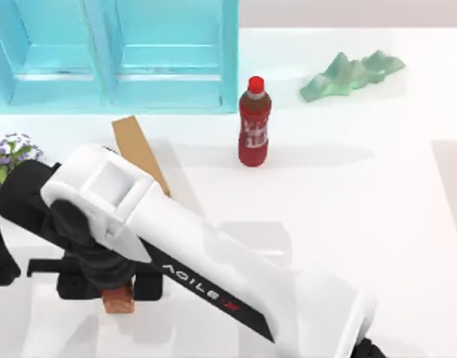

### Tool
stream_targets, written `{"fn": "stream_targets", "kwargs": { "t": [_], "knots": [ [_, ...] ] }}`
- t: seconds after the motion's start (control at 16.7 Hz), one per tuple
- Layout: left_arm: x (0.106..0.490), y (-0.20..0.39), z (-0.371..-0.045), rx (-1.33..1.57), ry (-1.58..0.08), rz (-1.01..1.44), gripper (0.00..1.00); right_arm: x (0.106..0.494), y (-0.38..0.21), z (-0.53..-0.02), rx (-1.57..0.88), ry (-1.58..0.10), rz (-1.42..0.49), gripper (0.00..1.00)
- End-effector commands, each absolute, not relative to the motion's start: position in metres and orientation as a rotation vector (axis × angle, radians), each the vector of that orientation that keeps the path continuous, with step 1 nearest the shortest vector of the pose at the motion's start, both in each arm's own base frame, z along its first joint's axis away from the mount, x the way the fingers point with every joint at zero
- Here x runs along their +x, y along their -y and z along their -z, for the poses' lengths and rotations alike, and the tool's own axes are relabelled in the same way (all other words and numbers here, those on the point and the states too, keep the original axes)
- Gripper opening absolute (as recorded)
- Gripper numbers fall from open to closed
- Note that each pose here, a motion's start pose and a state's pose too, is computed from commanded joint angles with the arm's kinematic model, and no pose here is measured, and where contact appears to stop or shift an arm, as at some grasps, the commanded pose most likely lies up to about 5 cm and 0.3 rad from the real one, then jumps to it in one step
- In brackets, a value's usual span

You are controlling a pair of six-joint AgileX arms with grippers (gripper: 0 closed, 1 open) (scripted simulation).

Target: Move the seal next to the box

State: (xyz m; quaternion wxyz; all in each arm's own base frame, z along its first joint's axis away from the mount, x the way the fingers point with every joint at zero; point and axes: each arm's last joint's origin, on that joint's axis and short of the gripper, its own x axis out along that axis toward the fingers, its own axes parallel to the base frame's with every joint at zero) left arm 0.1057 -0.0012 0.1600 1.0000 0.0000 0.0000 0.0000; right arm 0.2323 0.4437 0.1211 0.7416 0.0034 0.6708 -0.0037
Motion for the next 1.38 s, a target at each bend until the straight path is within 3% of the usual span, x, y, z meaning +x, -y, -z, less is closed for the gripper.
{"fn": "stream_targets", "kwargs": {
  "t": [1.14, 1.38],
  "knots": [
    [0.106, 0.001, -0.160, 0.000, 0.000, 0.000, 1.00, 0.230, -0.455, -0.176, 0.053, -1.450, -0.051, 0.00],
    [0.106, 0.001, -0.160, 0.000, 0.000, 0.000, 1.00, 0.258, -0.440, -0.200, 0.072, -1.446, -0.093, 0.00]
  ]
}}
